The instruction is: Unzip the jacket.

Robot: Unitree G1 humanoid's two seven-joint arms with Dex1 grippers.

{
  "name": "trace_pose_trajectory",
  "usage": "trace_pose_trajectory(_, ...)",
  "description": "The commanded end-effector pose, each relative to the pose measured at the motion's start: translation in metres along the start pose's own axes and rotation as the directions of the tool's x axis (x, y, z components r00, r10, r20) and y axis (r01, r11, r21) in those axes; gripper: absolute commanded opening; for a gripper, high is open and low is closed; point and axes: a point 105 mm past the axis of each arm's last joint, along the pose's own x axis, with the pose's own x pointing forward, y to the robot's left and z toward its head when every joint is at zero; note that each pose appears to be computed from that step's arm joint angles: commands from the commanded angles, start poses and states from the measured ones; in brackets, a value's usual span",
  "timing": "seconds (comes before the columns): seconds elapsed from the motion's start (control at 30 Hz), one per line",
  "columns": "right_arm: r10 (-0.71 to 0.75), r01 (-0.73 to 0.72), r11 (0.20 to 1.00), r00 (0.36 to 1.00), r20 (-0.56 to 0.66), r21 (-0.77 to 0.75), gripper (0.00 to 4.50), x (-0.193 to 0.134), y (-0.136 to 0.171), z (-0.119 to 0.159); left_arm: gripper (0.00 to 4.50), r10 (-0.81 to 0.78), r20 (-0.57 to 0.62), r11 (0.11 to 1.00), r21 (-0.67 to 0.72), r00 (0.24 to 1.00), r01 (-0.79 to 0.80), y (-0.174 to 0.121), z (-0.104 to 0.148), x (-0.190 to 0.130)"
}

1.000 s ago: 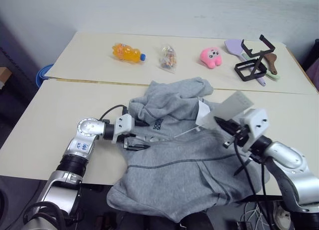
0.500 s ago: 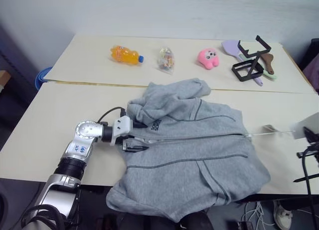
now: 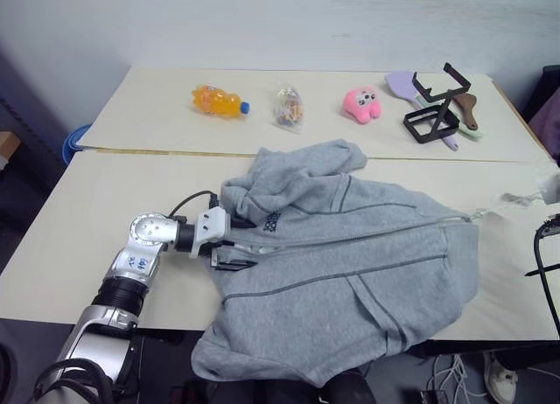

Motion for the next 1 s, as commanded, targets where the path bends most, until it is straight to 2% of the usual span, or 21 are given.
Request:
trace_pose_trajectory(0.03,-0.063,0.064,0.996,0.998,0.027,-0.059,0.02,0.001,-0.026,0.010,4.50,-0.048,-0.109,0.991,-0.131,0.993,0.034,-0.023,-0.041,-0.005)
trace_pose_trajectory(0.13,-0.102,0.103,0.989,0.995,0.014,-0.101,0.02,-0.001,-0.038,0.008,4.50,-0.045,-0.115,0.991,-0.128,0.992,0.030,-0.025,-0.043,-0.005)
trace_pose_trajectory(0.23,-0.255,0.256,0.961,0.967,0.028,-0.099,0.02,-0.012,-0.061,0.010,4.50,-0.011,-0.136,0.992,-0.125,0.991,-0.006,-0.025,-0.048,-0.006)
trace_pose_trajectory(0.37,-0.153,0.155,0.985,0.988,0.019,-0.082,0.02,-0.019,-0.028,0.004,4.50,-0.008,-0.134,0.991,-0.136,0.991,-0.010,-0.029,-0.051,-0.004)
trace_pose_trajectory(0.43,-0.104,0.104,0.994,0.995,-0.010,-0.021,0.02,-0.021,-0.013,-0.004,4.50,-0.013,-0.118,0.991,-0.133,0.993,-0.003,-0.031,-0.049,-0.003)
trace_pose_trajectory(0.53,0.037,-0.030,0.989,0.998,-0.046,0.148,0.02,-0.026,0.014,-0.015,4.50,-0.001,-0.051,0.992,-0.130,0.999,-0.006,-0.029,-0.037,-0.005)
trace_pose_trajectory(0.63,0.172,-0.168,0.942,0.985,0.014,0.289,0.60,-0.036,0.031,-0.006,4.50,0.041,0.077,0.982,-0.186,0.996,-0.026,-0.021,-0.011,-0.019)
trace_pose_trajectory(0.7,0.206,-0.220,0.936,0.975,0.081,0.274,1.27,-0.043,0.029,0.009,4.50,0.056,0.138,0.979,-0.200,0.989,-0.028,-0.020,0.007,-0.032)
trace_pose_trajectory(0.8,0.382,-0.431,0.845,0.900,0.209,0.315,2.29,-0.065,0.040,0.039,4.50,0.068,0.199,0.979,-0.201,0.978,-0.027,-0.027,0.033,-0.058)
trace_pose_trajectory(0.87,0.479,-0.540,0.793,0.838,0.261,0.281,2.98,-0.078,0.046,0.057,4.50,0.076,0.177,0.974,-0.225,0.981,-0.035,-0.034,0.037,-0.076)
trace_pose_trajectory(0.93,0.556,-0.629,0.741,0.771,0.311,0.234,3.65,-0.089,0.057,0.077,4.50,0.076,0.099,0.970,-0.237,0.992,-0.051,-0.046,0.028,-0.094)
trace_pose_trajectory(1.0,0.668,-0.743,0.649,0.659,0.345,0.164,4.44,-0.104,0.079,0.093,4.50,0.093,0.011,0.977,-0.193,0.996,-0.089,-0.056,0.018,-0.105)
